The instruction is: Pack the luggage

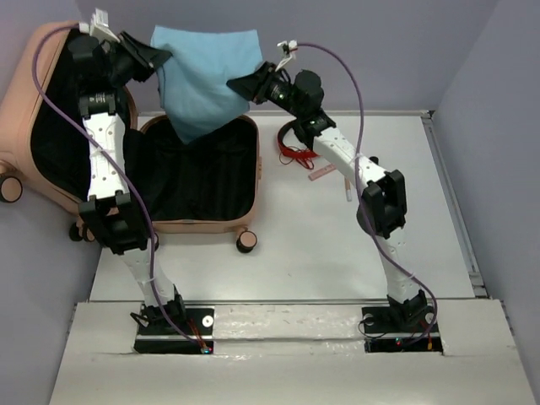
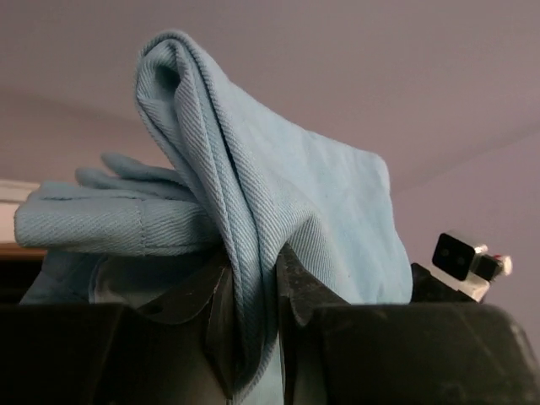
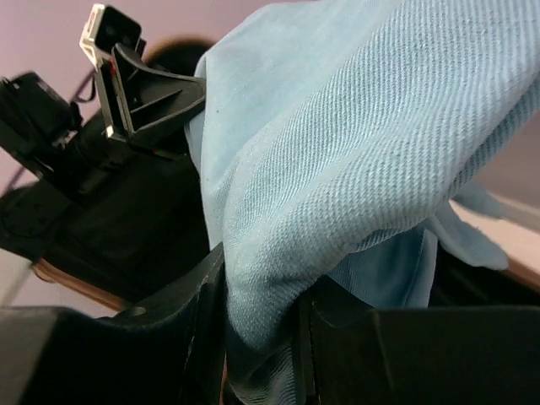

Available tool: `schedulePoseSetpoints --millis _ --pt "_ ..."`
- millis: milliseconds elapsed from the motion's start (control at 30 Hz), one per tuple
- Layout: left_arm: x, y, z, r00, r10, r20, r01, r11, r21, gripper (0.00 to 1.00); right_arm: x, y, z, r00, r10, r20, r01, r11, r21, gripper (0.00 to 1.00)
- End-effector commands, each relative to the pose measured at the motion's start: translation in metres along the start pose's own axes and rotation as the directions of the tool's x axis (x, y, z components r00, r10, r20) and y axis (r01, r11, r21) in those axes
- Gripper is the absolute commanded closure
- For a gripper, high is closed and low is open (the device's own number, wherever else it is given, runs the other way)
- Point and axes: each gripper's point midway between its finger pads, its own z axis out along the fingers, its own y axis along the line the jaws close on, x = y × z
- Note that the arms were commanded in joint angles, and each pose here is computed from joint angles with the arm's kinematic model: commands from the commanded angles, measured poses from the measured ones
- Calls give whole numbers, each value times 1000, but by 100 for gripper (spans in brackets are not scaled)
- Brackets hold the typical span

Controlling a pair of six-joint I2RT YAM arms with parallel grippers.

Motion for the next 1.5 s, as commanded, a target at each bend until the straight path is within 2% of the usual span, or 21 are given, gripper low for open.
schedulePoseSetpoints --millis 0,67,167,233,300,367,400,533,633,767,867,933,1000,1033,1100,1233,1300,1333,1367,1433,1467 --pt "68 59 -37 998 -38 -58 28 985 -169 94 101 -3 2 987 -23 -159 6 995 -104 93" --pt "113 98 -67 996 -70 -58 53 966 -253 94 158 -19 -14 965 35 -258 -51 997 -52 93" --pt "150 145 -101 994 -96 -52 67 910 -409 94 217 -40 -44 919 126 -373 -119 992 41 91" --pt "194 174 -130 988 -136 -77 79 860 -505 88 240 -49 -61 901 150 -408 -125 988 87 80" --pt "219 188 -153 985 -153 -83 81 827 -556 77 265 -48 -84 878 166 -449 -119 984 130 69" --pt "221 192 -165 988 -136 -77 67 810 -583 68 283 -52 -103 853 183 -488 -111 979 173 58" --pt "227 194 -171 986 -145 -80 70 801 -595 58 277 -47 -105 855 181 -485 -105 978 180 53" --pt "226 182 -180 989 -113 -90 38 806 -591 4 268 -40 -112 858 152 -491 -34 970 242 9" --pt "219 173 -186 992 -58 -114 -22 799 -601 1 247 -37 -109 867 93 -490 46 963 264 0" --pt "200 157 -185 992 57 -113 -116 776 -620 1 223 -43 -95 853 31 -521 157 937 313 0" --pt "191 146 -181 981 143 -130 -194 735 -650 1 197 -58 -90 836 -14 -549 284 866 410 0" --pt "197 133 -174 967 199 -160 -255 709 -658 1 190 -88 -104 811 -46 -583 405 764 503 0" --pt "202 111 -166 958 232 -171 -287 724 -627 1 170 -101 -111 806 -94 -585 483 676 557 0" --pt "204 105 -165 950 257 -176 -309 706 -637 1 160 -112 -122 792 -123 -598 539 601 590 0" --pt "204 87 -163 940 292 -176 -336 706 -623 1 152 -121 -136 782 -131 -610 570 547 613 0" --pt "225 45 -156 918 335 -212 -396 757 -520 1 120 -123 -167 808 -115 -577 548 506 666 1" --pt "239 36 -158 918 325 -228 -396 788 -471 1 106 -128 -186 822 -110 -558 537 475 697 16" --pt "246 31 -158 916 324 -238 -399 805 -440 1 96 -135 -201 827 -114 -551 541 426 725 32" --pt "257 17 -158 912 327 -248 -402 833 -380 1 79 -149 -236 843 -92 -529 523 363 771 61" --pt "274 10 -162 898 337 -282 -419 850 -319 1 58 -168 -282 874 -58 -483 479 277 833 82" --pt "282 4 -164 892 342 -295 -423 861 -282 1 48 -177 -308 890 -40 -455 450 237 861 85"
